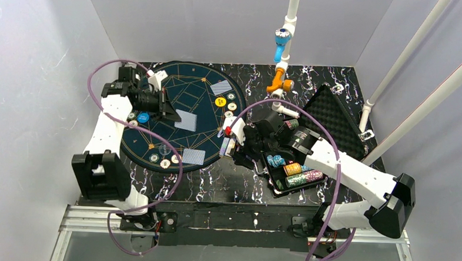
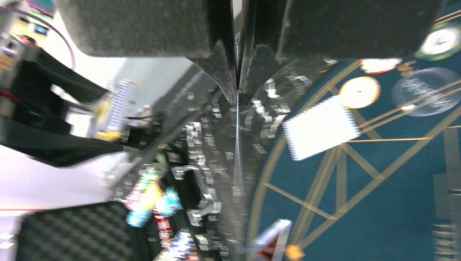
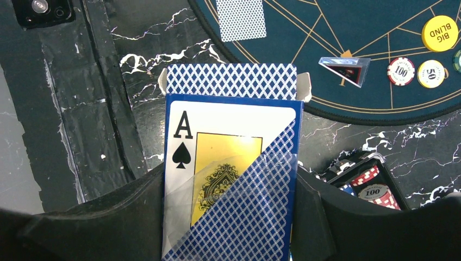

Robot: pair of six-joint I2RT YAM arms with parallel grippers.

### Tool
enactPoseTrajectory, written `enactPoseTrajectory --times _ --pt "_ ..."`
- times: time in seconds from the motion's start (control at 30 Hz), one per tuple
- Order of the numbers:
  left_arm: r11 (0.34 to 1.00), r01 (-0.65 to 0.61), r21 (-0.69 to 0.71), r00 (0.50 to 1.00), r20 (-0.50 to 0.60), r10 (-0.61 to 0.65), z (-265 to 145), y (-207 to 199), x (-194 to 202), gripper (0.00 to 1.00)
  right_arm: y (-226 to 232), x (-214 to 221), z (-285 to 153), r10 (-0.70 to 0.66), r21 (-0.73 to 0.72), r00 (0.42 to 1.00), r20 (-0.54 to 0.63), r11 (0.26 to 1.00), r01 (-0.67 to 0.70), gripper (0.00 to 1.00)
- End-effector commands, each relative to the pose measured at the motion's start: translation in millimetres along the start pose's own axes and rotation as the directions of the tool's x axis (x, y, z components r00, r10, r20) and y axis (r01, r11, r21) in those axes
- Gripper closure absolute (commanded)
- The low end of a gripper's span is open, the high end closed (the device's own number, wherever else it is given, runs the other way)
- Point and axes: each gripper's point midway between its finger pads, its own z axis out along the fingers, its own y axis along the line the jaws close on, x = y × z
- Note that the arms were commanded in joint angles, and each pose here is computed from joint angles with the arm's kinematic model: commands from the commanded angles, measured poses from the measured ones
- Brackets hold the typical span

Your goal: Distribute texas hold em gaming equipment

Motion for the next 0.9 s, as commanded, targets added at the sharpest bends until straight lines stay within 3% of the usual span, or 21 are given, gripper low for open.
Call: enactPoseTrajectory --times 0.0,0.2,0.47,0.87 --pt "0.961 -0.073 -0.266 0.996 -0.077 0.054 -17.0 70.0 -12.5 1.0 -6.6 -27.8 -12.4 -0.043 0.041 0.993 0.11 0.998 0.039 0.99" --pt "0.903 -0.097 -0.418 0.99 -0.136 0.043 -31.8 148.6 -58.1 1.0 -6.5 -24.5 -15.7 -0.043 0.043 0.994 0.1 0.998 0.039 0.99" --pt "0.838 -0.059 -0.542 0.997 -0.074 0.022 -37.3 235.6 -126.2 1.0 -6.1 -23.8 -13.2 -0.032 0.03 0.996 0.089 0.999 0.03 0.99" --pt "0.723 -0.169 -0.67 0.985 -0.144 0.096 -39.9 319.0 -152.0 1.0 -9.1 -19.6 -13.7 -0.024 0.032 0.998 0.063 0.999 0.022 0.99"
